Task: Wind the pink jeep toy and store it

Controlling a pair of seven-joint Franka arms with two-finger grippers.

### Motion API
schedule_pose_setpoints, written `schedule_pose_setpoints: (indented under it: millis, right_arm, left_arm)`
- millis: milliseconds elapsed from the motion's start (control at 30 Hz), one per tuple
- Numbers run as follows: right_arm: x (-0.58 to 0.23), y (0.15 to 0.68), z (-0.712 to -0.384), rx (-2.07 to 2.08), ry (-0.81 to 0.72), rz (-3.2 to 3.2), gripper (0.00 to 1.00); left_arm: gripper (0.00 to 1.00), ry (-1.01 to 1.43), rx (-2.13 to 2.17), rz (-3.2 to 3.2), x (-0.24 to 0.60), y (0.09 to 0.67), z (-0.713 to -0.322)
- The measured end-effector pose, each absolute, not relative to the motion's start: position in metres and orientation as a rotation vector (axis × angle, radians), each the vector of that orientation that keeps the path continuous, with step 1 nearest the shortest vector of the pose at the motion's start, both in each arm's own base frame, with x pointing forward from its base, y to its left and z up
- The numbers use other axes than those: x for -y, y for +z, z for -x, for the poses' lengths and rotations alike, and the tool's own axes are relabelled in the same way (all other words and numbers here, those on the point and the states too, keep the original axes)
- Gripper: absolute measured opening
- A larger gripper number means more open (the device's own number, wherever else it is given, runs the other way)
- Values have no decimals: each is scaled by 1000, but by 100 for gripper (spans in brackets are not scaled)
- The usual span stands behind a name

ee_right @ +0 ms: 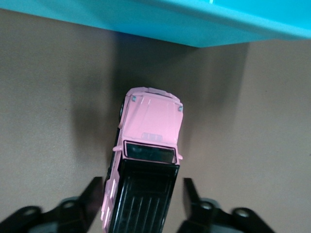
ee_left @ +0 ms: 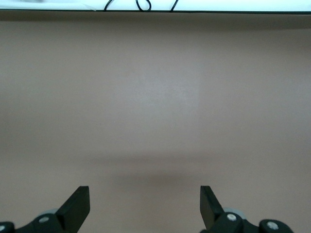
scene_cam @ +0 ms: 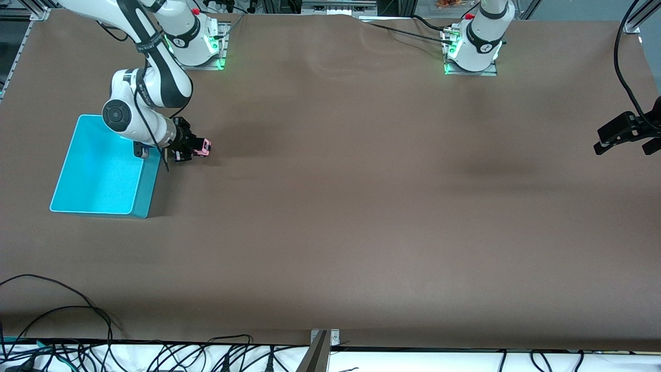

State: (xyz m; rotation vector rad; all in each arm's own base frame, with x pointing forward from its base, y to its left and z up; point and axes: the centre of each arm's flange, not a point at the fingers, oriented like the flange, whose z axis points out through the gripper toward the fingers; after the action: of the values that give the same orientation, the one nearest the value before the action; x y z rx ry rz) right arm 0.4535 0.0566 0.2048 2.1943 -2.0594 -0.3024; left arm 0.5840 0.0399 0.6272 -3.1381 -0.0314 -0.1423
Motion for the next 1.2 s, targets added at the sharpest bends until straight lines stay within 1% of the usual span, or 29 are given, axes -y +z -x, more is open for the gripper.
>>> schedule_pose_setpoints:
  millis: [67,200,333,533,867,1033,1200]
  right_arm:
    - [-57,207,-454,2079,-296,-2179,52]
    - [-57,209,-457,2099,-287,-2167,51]
    - [-58,217,-466,2119,-262,-2179,48]
    - [-59,236,-481,2147,-213,-2209,48]
    - [-60,253,-486,2139,-184,-2244,48]
    - [-61,278,-493,2003,-225,-2335,48]
    - [-60,321,-502,1814,-263,-2470,48]
  left_arm:
    - [100,-141,31,3138,-40,627,-584]
    - [100,-140,31,3138,-40,626,-584]
    - [100,-139,31,3138,-40,626,-584]
    - [100,-139,31,3138,-40,626,-584]
    - [100,-139,30,3138,-40,626,-584]
    - [100,-139,29,3139,-39,626,-584]
    - [100,-139,27,3139,-39,626,-584]
